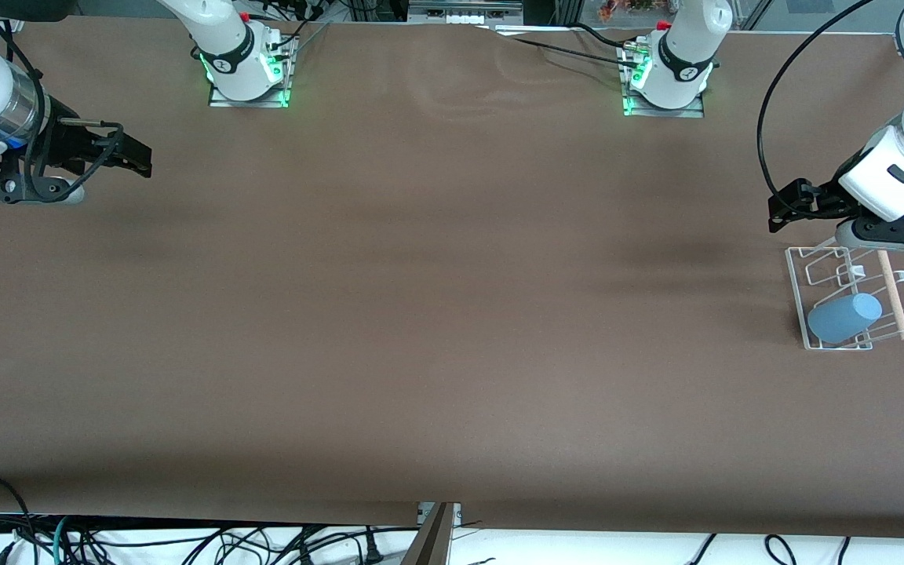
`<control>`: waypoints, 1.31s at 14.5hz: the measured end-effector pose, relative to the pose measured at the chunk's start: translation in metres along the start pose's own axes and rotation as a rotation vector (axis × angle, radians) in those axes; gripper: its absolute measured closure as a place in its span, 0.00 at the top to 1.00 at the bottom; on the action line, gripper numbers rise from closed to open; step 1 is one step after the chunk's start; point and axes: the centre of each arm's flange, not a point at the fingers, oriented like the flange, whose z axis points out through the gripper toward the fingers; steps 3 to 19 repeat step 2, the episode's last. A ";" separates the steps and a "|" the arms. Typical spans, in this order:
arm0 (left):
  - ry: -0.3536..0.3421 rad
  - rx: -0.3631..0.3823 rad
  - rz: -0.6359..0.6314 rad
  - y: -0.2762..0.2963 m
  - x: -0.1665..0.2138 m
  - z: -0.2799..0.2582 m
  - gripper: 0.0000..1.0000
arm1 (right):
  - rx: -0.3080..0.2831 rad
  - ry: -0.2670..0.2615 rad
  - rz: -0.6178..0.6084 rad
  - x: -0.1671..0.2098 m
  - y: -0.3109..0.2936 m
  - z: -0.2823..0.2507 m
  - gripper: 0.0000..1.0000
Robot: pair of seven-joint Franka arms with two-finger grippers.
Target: Transfer cup to left arm and place on rack
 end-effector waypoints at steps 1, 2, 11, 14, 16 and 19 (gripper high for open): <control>-0.001 0.000 -0.001 -0.001 0.000 0.000 1.00 | 0.000 0.000 0.000 0.000 0.000 0.000 1.00; -0.002 0.000 -0.003 -0.001 0.000 0.001 1.00 | 0.000 0.000 0.000 0.000 0.000 0.000 1.00; -0.002 0.000 -0.003 -0.001 0.000 0.001 1.00 | 0.000 0.000 0.000 0.000 0.000 0.000 1.00; -0.002 0.000 -0.003 -0.001 0.000 0.001 1.00 | 0.000 0.000 0.000 0.000 0.000 0.000 1.00; -0.002 0.000 -0.003 -0.001 0.000 0.001 1.00 | 0.000 0.000 0.000 0.000 0.000 0.000 1.00; -0.002 0.000 -0.003 -0.001 0.000 0.001 1.00 | 0.000 0.000 0.000 0.000 0.000 0.000 1.00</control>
